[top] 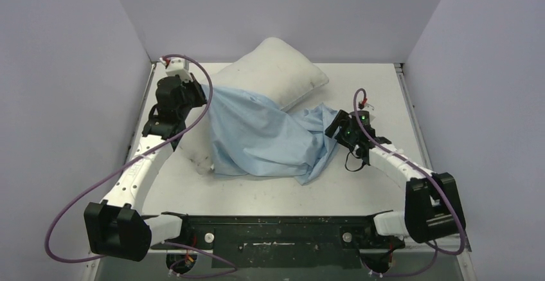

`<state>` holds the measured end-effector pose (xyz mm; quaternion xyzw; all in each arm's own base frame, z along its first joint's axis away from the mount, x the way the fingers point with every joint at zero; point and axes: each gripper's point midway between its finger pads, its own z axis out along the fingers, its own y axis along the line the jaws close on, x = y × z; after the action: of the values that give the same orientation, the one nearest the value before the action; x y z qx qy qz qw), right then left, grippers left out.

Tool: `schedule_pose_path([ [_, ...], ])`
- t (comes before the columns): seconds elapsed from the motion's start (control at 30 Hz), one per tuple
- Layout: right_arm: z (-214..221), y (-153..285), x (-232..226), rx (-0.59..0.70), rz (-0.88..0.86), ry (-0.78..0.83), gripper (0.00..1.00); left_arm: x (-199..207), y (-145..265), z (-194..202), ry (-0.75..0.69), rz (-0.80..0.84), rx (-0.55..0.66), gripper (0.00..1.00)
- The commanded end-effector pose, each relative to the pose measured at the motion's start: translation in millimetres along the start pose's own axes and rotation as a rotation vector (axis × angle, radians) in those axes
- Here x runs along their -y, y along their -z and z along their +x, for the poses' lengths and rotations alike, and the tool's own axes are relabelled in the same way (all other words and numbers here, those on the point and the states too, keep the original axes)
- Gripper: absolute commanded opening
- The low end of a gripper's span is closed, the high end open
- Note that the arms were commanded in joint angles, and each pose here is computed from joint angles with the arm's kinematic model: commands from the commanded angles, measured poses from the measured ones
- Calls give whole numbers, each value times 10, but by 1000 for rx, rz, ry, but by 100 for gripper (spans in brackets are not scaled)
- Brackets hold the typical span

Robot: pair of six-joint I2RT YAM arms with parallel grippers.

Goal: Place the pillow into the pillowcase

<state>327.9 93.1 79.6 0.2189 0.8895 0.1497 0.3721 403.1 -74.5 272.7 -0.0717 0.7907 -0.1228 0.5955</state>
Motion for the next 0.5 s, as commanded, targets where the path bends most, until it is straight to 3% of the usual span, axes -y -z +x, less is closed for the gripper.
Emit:
schedule_pose_path([
  [0.0, -443, -290, -397, 120, -130, 119, 75, 175, 68, -501, 22, 75, 152, 0],
  [0.13, -628, -524, -423, 121, -62, 198, 74, 214, 57, -688, 23, 73, 184, 0],
  [0.2, -752, -589, -354, 155, -4, 214, 54, 214, 47, -748, 20, 67, 196, 0],
  [0.3, -1086, -486, -291, 260, 94, 224, 6, 227, 65, -920, -23, 67, 246, 0],
  [0.33, -1252, -365, -308, 313, 112, 221, 0, 227, 88, -1051, -44, 52, 270, 0],
  [0.47, -1932, 369, -409, 479, 171, 201, 0, 83, 192, -1578, -117, -89, 335, 0],
])
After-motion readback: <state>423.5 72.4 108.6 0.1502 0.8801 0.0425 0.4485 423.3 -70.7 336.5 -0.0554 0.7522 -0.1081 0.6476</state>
